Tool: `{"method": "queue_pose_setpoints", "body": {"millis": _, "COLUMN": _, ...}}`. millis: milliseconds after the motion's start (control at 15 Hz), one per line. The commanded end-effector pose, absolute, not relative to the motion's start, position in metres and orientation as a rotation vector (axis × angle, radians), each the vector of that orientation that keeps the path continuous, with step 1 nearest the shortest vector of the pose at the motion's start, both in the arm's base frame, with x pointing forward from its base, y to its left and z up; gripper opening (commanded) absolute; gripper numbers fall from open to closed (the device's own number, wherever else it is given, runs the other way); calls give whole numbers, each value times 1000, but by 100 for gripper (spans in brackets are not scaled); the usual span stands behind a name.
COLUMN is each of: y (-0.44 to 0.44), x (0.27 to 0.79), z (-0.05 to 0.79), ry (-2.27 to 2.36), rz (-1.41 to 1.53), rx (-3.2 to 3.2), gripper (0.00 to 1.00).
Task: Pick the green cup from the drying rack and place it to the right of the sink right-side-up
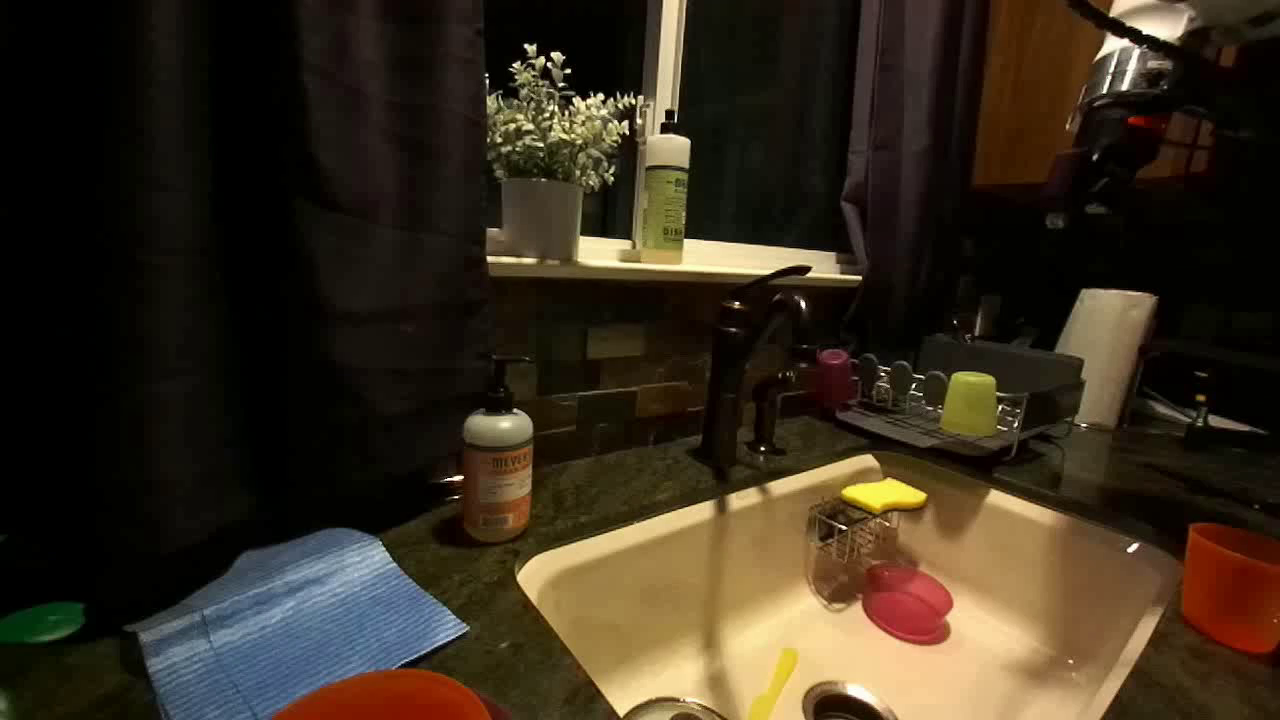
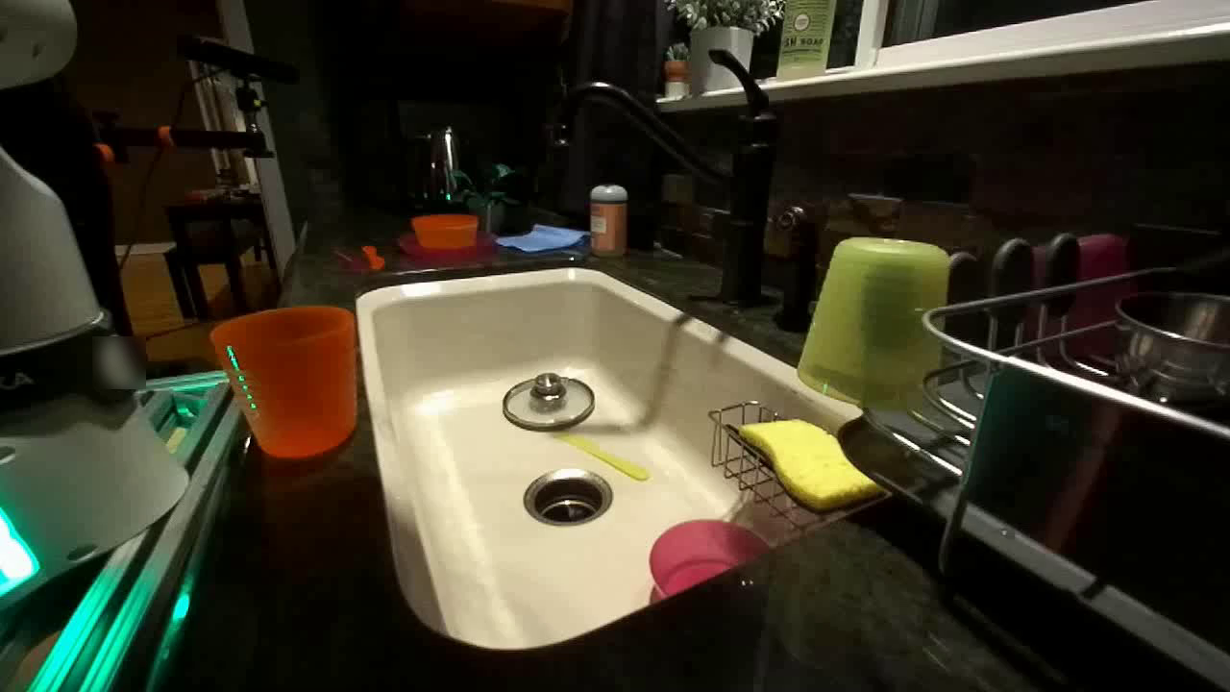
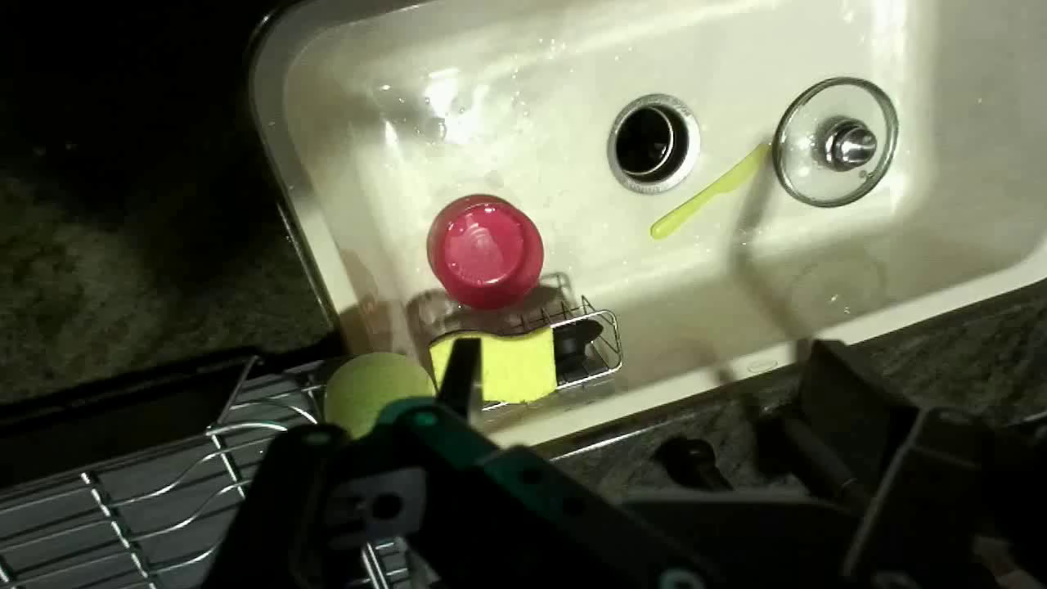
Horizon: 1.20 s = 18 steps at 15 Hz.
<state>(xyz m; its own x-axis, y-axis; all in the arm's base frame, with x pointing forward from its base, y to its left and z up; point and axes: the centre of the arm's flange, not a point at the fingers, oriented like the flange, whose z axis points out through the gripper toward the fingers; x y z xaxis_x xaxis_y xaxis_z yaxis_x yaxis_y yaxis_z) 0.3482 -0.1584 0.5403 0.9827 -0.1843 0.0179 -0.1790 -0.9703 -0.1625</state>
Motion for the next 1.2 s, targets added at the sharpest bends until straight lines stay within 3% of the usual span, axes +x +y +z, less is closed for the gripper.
{"method": "queue_pose_setpoints", "body": {"millis": 0, "y": -158, "x": 348, "z": 540, "ry": 274, "rz": -49, "rx": -2968, "gripper": 100}}
{"method": "queue_pose_setpoints", "body": {"millis": 200, "y": -161, "x": 353, "z": 531, "ry": 332, "rz": -36, "rx": -2973, "gripper": 100}}
{"method": "queue_pose_setpoints", "body": {"millis": 733, "y": -200, "x": 408, "z": 446, "ry": 886, "rz": -363, "rx": -3114, "gripper": 100}}
{"method": "queue_pose_setpoints", "body": {"millis": 1133, "y": -213, "x": 427, "z": 396, "ry": 1045, "rz": -333, "rx": -3070, "gripper": 100}}
